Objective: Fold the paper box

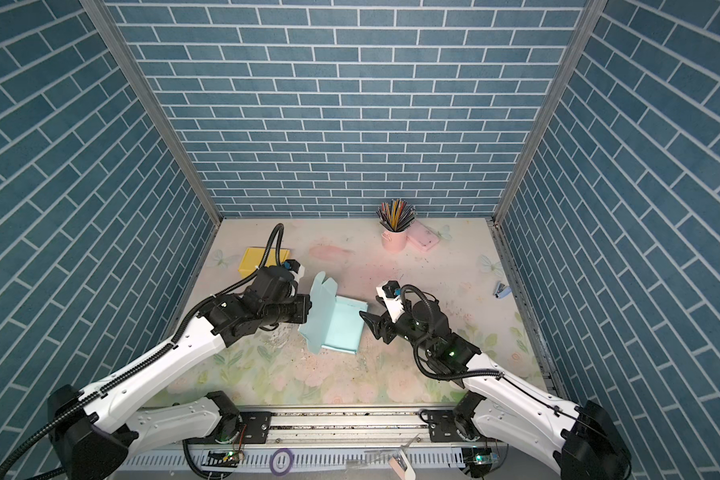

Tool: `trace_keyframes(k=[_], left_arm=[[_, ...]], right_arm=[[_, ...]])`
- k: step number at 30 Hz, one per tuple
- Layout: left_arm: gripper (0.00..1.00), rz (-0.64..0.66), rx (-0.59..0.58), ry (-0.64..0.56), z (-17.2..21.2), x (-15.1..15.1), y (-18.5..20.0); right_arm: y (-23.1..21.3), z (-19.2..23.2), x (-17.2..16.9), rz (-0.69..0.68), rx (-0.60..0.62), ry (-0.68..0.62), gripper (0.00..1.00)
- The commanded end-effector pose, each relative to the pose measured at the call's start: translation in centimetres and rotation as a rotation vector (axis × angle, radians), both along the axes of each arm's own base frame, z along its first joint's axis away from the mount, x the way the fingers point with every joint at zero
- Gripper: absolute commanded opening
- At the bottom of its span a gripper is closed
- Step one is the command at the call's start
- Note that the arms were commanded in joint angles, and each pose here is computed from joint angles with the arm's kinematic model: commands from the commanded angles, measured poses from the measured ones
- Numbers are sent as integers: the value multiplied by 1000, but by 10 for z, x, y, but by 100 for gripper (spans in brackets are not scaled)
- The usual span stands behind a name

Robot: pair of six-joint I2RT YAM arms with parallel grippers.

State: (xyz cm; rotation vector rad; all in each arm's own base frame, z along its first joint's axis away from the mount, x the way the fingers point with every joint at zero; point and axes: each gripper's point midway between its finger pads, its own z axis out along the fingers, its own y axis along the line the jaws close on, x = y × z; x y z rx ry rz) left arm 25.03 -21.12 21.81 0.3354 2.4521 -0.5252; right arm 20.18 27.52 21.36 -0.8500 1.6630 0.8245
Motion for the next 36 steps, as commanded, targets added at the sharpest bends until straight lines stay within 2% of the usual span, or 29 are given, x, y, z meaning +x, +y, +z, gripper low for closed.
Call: trace_keyframes(k=[1, 5, 10, 14, 19, 22, 25, 30, 32, 36], left_arm=[[0, -305, 173, 21, 9, -25, 2], [0, -518, 183, 38, 26, -44, -10], [0, -662, 236, 23, 32, -59, -14], [0, -720, 216, 2, 33, -68, -23], [0, -724, 245, -15, 28, -64, -26], [0, -721, 253, -13, 27, -59, -28], [0, -718, 270, -13, 23, -55, -29], [1, -703, 272, -16, 18, -49, -33], [9, -675, 277, -27, 16, -43, -33], [47, -551, 315, -7, 7, -34, -19]], right_arm=[[16, 21, -20, 183, -3, -239, 69], [26, 12, -13, 246, -79, -268, 70], [30, 15, 1, 253, -83, -283, 69], [37, 4, 18, 260, -107, -235, 68], [54, -13, 18, 367, -138, -156, 61], [56, -22, 22, 366, -161, -129, 53], [55, -23, 23, 356, -161, -137, 40], [54, -29, 25, 342, -183, -119, 9], [53, -33, 26, 335, -194, -108, 0], [48, -42, 28, 304, -214, -85, 0]])
